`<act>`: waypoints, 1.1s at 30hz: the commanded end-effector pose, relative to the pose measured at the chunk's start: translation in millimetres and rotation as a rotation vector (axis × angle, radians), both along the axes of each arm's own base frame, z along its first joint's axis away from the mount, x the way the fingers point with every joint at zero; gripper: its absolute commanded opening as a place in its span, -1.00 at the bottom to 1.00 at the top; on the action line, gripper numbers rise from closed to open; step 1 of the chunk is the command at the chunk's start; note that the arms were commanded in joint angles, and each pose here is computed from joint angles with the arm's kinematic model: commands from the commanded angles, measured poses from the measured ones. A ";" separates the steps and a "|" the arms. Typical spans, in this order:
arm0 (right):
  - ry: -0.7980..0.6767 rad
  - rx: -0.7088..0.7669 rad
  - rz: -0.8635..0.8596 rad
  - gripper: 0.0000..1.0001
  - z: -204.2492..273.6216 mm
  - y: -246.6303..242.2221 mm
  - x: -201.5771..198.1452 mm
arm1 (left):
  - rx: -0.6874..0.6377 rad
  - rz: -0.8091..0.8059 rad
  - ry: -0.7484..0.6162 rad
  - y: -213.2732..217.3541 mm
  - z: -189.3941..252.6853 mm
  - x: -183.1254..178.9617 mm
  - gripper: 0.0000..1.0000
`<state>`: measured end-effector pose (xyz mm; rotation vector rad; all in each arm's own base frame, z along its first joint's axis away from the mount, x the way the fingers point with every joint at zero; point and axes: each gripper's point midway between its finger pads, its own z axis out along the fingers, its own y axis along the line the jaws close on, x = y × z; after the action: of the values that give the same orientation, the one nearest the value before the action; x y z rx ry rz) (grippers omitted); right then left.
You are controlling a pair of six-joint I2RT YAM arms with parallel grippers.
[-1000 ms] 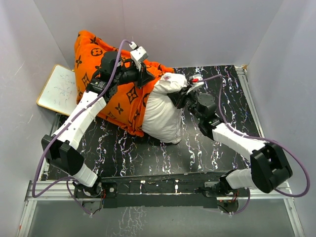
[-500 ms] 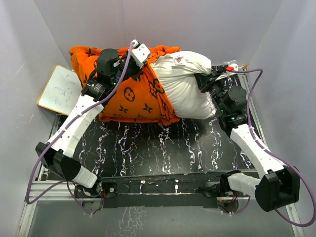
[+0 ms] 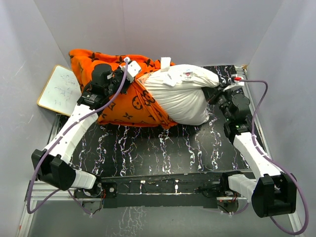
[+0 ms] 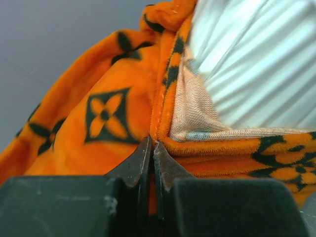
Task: Remove the pillowcase from the pillow
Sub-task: Remove the pillow from the pillowcase.
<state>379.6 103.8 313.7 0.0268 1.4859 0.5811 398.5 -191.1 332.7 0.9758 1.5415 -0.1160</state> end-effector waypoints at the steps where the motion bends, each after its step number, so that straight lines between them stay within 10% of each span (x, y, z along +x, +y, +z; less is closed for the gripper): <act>1: -0.139 0.192 -0.459 -0.84 35.5 -127.1 -2.9 | 0.089 0.384 0.013 122.1 -8.2 31.9 -1.00; 10: 0.012 0.147 -0.299 -0.84 13.6 -101.7 34.0 | 0.024 0.190 0.062 87.8 -10.5 10.9 -0.91; 13: 0.073 0.137 -0.272 -0.84 5.7 -97.6 48.0 | -0.028 0.092 0.112 67.0 3.7 2.1 0.66; 15: 0.043 0.136 -0.239 -0.84 16.2 -92.0 49.8 | -0.064 0.015 0.116 50.2 19.9 -4.6 0.93; 21: 0.166 0.087 -0.185 -0.84 24.1 -61.2 74.3 | 0.088 -0.325 -0.030 -29.9 37.6 -59.9 0.94; 33: 0.506 -0.044 -0.132 -0.84 -37.9 -11.4 122.5 | 0.697 -0.915 -0.130 -108.0 -119.6 -170.1 0.94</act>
<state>493.7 72.9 270.3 0.3162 1.9291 0.4602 244.4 -300.4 252.3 1.8967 1.1383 -0.2822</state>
